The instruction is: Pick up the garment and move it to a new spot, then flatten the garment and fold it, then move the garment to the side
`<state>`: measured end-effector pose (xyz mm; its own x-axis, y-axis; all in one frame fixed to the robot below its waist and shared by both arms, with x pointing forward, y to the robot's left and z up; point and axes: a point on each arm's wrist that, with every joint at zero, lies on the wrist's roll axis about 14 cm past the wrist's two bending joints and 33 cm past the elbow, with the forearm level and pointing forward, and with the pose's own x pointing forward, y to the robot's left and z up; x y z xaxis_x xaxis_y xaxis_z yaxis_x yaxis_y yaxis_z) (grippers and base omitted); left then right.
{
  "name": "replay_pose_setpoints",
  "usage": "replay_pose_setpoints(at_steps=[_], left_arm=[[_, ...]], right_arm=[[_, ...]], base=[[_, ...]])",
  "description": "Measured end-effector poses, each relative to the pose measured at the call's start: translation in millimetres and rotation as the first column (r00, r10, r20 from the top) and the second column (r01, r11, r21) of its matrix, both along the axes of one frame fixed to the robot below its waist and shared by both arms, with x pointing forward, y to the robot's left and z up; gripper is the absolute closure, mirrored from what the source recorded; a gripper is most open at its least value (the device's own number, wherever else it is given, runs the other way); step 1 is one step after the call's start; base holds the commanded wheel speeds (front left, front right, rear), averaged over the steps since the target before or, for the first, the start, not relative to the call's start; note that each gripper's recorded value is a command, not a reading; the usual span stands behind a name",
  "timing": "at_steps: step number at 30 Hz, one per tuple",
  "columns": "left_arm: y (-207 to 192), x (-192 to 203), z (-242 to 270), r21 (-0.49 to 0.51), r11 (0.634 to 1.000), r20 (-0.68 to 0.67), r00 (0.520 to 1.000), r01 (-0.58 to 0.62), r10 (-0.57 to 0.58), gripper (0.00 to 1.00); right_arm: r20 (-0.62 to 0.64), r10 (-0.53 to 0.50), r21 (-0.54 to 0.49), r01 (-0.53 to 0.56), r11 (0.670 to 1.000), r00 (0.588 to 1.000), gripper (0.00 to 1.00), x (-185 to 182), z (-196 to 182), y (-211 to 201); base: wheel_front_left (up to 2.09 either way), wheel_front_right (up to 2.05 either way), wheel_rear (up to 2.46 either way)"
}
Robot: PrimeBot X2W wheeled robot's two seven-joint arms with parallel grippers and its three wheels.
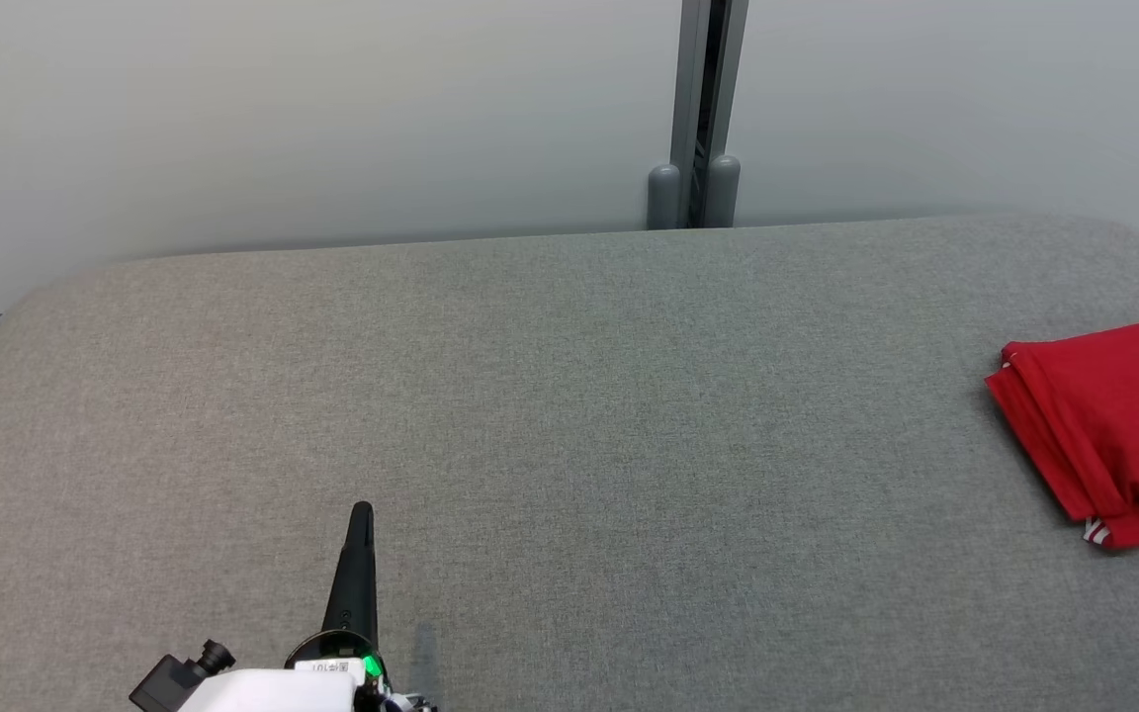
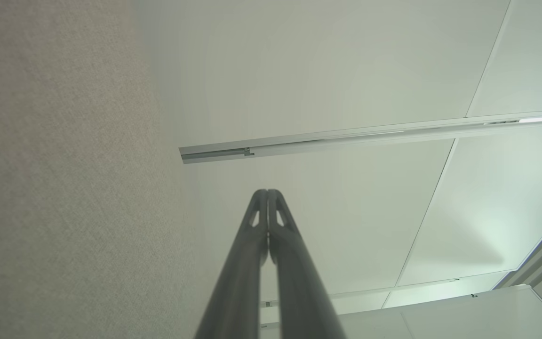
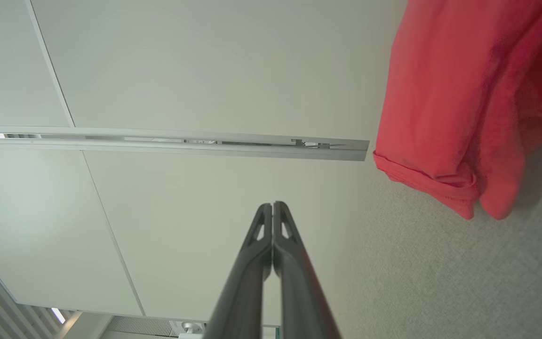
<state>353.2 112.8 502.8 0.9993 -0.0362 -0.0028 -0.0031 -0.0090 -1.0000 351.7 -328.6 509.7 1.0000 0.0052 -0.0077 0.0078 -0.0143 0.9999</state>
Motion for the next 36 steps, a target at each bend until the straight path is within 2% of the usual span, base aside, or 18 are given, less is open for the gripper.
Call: replay_pose_setpoints(at_steps=[36], left_arm=[[0.0, 0.0, 0.0, 0.000, 1.000, 0.000, 1.000, 0.000, 0.000, 1.00]], right_arm=[[-0.002, -0.001, -0.002, 0.001, 1.000, 1.000, 1.00, -0.2, -0.4, -0.2]], base=[[0.00, 0.00, 0.00]])
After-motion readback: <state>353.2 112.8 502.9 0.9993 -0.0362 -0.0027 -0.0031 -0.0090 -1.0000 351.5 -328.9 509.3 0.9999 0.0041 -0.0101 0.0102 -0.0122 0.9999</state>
